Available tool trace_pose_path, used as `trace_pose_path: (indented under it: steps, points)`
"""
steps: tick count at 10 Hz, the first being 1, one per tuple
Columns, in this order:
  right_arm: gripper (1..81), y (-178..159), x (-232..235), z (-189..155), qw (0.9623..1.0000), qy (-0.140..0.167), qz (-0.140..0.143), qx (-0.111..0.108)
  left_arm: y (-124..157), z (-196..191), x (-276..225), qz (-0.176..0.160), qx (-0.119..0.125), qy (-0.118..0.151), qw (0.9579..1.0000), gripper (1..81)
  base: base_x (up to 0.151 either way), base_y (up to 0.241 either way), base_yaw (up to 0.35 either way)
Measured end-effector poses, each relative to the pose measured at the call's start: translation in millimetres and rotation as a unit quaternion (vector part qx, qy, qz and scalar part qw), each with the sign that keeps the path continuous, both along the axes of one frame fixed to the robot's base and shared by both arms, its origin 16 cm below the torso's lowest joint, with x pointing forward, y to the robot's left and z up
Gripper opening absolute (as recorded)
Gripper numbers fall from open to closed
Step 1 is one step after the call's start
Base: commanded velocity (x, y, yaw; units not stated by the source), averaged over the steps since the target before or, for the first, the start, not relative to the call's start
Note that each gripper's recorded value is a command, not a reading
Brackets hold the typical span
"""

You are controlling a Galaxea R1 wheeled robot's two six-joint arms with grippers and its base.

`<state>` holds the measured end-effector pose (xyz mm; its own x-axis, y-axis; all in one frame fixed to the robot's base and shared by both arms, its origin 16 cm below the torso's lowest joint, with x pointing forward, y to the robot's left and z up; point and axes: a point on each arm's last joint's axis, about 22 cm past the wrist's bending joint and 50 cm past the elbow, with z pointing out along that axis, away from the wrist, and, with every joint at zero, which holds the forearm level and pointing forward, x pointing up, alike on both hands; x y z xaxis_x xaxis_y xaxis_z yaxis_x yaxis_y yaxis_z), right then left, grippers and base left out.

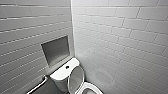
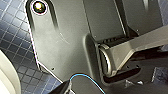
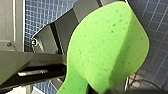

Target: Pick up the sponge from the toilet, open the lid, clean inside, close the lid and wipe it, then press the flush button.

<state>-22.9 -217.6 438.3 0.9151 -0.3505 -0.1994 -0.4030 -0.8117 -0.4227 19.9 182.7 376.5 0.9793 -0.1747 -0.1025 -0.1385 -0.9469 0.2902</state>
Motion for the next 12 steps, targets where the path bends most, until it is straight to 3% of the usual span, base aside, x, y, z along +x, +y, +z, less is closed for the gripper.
trace_pose_path:
  steps: [3, 5, 6, 7, 10, 12]
  points:
    - [1.0, -7.3, 53.6, 33.7, 0.9985, -0.042, -0.002, 0.036, -0.5, -0.1, 1.1, 0.001, 0.0, -0.002, 1.0, 81.1, 0.0, 0.0, 0.0]
    - [1.0, -1.5, 100.7, 65.4, 0.9947, -0.076, -0.004, 0.069, -0.9, -0.1, 1.2, 0.001, -0.001, -0.002, 1.0, 81.1, 0.0, 0.0, 0.0]
    - [1.0, -12.2, 126.3, 79.9, 0.9927, -0.095, -0.001, 0.073, -1.1, -0.1, 1.3, 0.001, -0.001, -0.002, 1.0, 81.1, 0.0, 0.0, 0.0]
    - [1.0, -25.7, 155.5, 93.6, 0.9906, -0.115, -0.001, 0.073, -0.9, -0.1, 1.1, 0.001, -0.001, -0.002, 1.0, 81.1, 0.0, 0.0, 0.0]
    - [1.0, -67.6, 260.8, 129.9, 0.9795, -0.193, -0.001, 0.058, -0.3, -4.6, 6.9, 0.001, 0.0, -0.005, 1.0, 81.1, 0.0, 0.0, 0.0]
    - [1.0, -84.8, 310.8, 139.3, 0.9744, -0.219, -0.003, 0.05, -0.4, -11.6, -1.6, 0.001, 0.0, 0.007, 1.0, 81.1, 0.0, 0.0, 0.0]
